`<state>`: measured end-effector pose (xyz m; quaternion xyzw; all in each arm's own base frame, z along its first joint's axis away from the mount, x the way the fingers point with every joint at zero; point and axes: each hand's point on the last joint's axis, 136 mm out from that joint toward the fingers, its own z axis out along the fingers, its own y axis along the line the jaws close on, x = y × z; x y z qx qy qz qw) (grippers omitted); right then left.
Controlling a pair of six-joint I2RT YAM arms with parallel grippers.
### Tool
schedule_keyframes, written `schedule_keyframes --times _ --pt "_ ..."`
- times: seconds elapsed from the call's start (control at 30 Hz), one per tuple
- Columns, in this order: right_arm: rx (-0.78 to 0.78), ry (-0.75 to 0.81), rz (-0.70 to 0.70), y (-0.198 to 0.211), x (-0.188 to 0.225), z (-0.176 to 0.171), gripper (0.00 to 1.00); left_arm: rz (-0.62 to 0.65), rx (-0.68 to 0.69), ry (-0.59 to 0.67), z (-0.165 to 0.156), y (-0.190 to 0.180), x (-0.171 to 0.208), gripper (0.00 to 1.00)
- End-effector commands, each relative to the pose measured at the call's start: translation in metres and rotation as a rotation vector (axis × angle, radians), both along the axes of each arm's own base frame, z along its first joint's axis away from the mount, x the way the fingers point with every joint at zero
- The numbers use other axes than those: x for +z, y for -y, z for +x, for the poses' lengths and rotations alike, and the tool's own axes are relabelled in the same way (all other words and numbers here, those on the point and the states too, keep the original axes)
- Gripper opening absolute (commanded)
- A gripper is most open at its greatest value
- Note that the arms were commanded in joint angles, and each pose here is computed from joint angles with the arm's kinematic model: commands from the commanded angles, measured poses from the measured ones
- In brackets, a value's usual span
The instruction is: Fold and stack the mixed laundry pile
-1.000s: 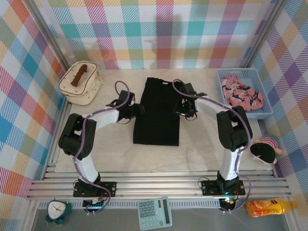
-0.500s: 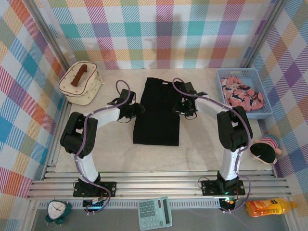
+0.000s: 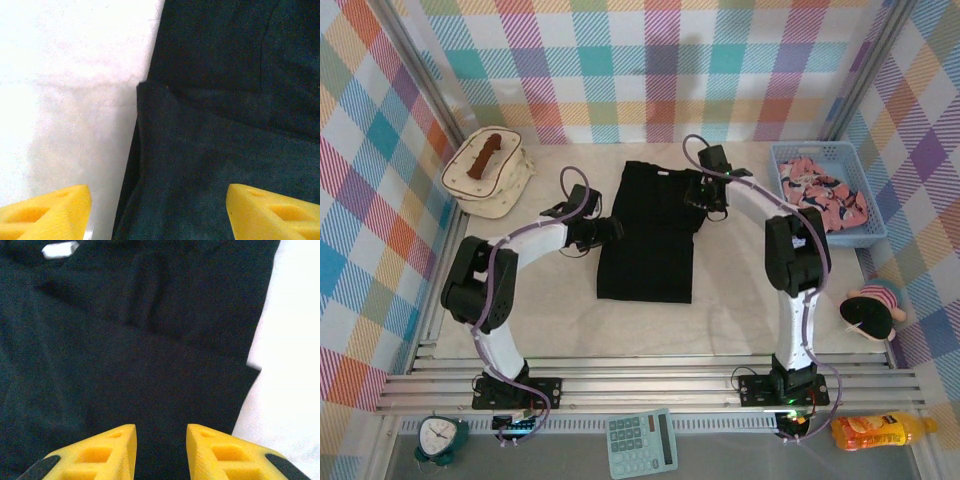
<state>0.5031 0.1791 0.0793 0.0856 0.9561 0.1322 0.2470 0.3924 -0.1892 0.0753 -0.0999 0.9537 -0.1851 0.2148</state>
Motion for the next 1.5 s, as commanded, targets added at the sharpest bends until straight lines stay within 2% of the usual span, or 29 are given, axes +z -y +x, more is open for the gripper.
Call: schedule_keyframes --times 0.0,0.17,0.33,0.43,0.6,0.73,0.87,0.93,1.0,1.07,1.13,1.27,1.47 --pt "0.002 -0.08 -0.03 0.0 -0.029 0.004 0.31 -0.007 -0.055 0.01 -0.034 0.011 0.031 0.73" --pt "-0.016 -0.148 -0.016 -0.004 -0.052 0.011 0.33 -0.168 -0.148 -0.061 -0.082 0.071 0.023 0.58" --pt "0.004 -0.188 0.016 -0.014 -0.073 0.019 0.36 -0.172 -0.206 -0.163 -0.108 0.105 -0.021 0.54" --pt "0.021 -0.207 0.051 -0.019 -0.083 0.03 0.38 -0.145 -0.23 -0.231 -0.123 0.109 -0.046 0.53" --pt "0.072 -0.18 0.159 -0.033 -0.083 0.056 0.38 -0.088 -0.251 -0.315 -0.146 0.093 -0.07 0.53" --pt "0.148 -0.138 0.278 -0.052 -0.065 0.069 0.39 -0.096 -0.281 -0.342 -0.16 0.093 -0.07 0.53" --pt "0.239 -0.068 0.364 -0.07 -0.028 0.071 0.42 -0.134 -0.313 -0.349 -0.165 0.104 -0.053 0.53" --pt "0.278 -0.035 0.378 -0.073 -0.007 0.068 0.44 -0.166 -0.333 -0.325 -0.159 0.114 -0.035 0.57" --pt "0.294 0.001 0.369 -0.07 0.016 0.061 0.46 -0.153 -0.346 -0.262 -0.145 0.116 -0.01 0.67" --pt "0.299 0.037 0.357 -0.064 0.036 0.047 0.47 -0.114 -0.332 -0.174 -0.124 0.108 0.019 0.77" --pt "0.297 0.052 0.337 -0.057 0.049 0.031 0.47 -0.085 -0.288 -0.093 -0.102 0.093 0.042 0.82" --pt "0.264 0.031 0.271 -0.037 0.052 -0.007 0.46 -0.073 -0.145 0.011 -0.058 0.044 0.061 0.83" --pt "0.219 -0.044 0.18 -0.022 0.027 -0.048 0.42 0.013 -0.014 0.06 -0.021 -0.009 0.039 0.76"
